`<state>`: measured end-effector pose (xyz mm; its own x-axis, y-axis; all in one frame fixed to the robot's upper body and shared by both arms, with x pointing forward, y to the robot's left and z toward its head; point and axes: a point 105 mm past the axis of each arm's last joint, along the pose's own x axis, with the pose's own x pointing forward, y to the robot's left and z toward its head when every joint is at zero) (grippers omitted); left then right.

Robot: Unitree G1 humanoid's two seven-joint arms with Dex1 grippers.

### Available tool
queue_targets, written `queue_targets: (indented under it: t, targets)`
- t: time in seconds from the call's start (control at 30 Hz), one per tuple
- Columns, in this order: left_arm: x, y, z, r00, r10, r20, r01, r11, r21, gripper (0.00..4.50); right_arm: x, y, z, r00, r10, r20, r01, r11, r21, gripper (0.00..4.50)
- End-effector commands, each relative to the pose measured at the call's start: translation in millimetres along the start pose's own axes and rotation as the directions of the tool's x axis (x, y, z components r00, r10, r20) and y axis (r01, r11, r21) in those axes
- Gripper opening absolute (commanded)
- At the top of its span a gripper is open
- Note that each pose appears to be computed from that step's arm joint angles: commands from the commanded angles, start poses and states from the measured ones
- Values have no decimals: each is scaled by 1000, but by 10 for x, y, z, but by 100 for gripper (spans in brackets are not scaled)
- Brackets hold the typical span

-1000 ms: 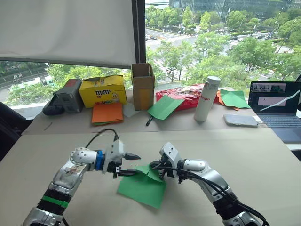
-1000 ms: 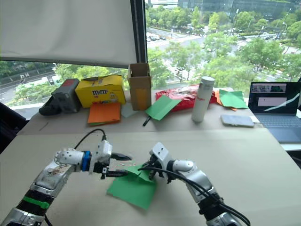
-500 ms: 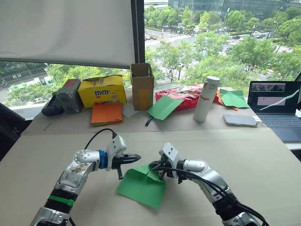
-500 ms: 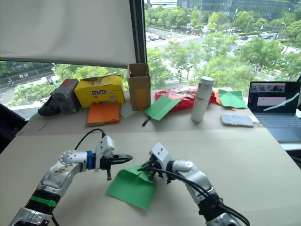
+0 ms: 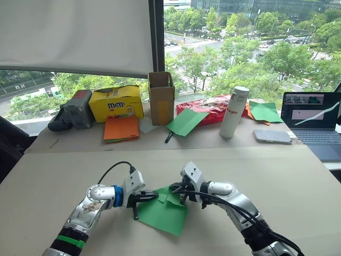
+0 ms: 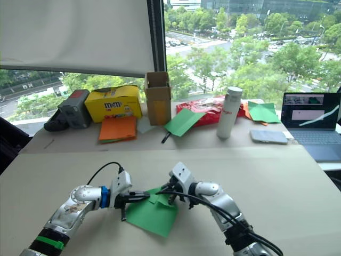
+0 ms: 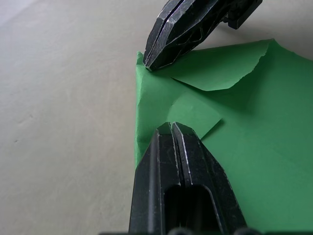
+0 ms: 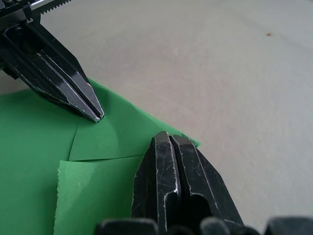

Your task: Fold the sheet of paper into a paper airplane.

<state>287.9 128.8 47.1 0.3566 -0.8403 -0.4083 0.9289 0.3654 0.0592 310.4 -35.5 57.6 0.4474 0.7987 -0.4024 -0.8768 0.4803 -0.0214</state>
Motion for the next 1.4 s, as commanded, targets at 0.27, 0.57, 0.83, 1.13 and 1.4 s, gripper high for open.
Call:
queue_targets:
  t: [0.27,0.57,0.83,1.13,1.4]
  targets:
    - [130,-279,-355,996,-42,-76,27,983,-182,4,-7,74,-1,1000,17,-8,-17,999,-33,0]
    - [119,-309,-366,996,-30,-89,8,970,-244,4,80,42,-2,1000,-7,-16,6,999,-47,0]
    - [124,-313,-370,996,-21,-86,-2,968,-253,4,149,-55,-136,994,-52,-93,49,998,-33,0]
    - [158,-293,-344,998,-2,-70,-16,966,-257,4,169,-144,-285,982,-98,-160,106,994,38,0]
    - [168,-275,-338,998,12,-65,-29,966,-258,4,41,-364,322,964,-214,155,199,974,111,0]
